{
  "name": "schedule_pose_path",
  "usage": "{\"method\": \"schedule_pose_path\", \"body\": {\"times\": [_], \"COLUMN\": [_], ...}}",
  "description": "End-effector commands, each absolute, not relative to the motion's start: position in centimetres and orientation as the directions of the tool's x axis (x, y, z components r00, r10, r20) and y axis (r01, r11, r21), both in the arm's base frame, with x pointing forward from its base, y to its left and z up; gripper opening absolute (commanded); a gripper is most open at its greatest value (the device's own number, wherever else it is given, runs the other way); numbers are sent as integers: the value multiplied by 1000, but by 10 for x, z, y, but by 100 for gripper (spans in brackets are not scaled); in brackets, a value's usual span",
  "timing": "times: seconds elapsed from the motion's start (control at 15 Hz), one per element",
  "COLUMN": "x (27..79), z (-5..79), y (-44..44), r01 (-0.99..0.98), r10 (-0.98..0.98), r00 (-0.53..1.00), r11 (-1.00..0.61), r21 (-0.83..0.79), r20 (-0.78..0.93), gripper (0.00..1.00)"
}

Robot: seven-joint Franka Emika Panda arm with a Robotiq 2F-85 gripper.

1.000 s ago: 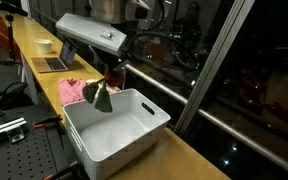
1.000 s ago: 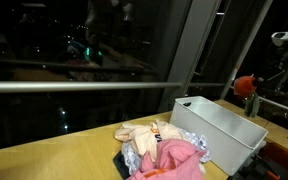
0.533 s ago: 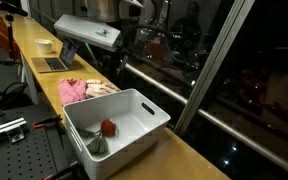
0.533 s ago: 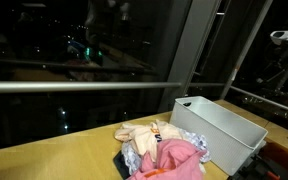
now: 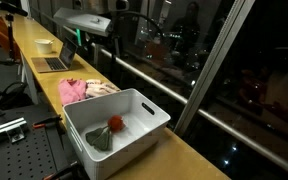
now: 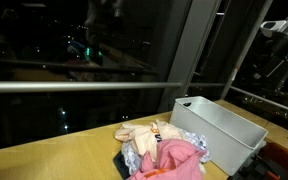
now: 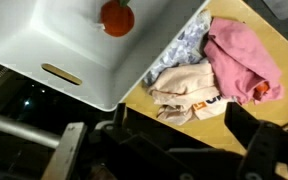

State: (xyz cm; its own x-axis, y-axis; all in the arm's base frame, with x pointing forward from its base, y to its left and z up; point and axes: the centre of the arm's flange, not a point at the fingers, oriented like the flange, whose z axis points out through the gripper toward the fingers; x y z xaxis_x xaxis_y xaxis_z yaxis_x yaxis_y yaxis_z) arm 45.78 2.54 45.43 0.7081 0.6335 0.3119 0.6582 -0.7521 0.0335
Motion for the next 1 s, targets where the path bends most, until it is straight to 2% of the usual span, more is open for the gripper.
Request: {"method": "schedule_pose_path", "body": {"times": [0.0, 0.53, 0.93], "x": [482, 531, 582], "z": [449, 347, 290], "y": [107, 240, 271], "r01": [695, 833, 871], "r10": [689, 849, 880], "r00": [679, 528, 474], "r11": [-714, -516, -462], "r21": [79, 201, 163], "r20": [251, -10, -38], "gripper": [100, 100, 100]}}
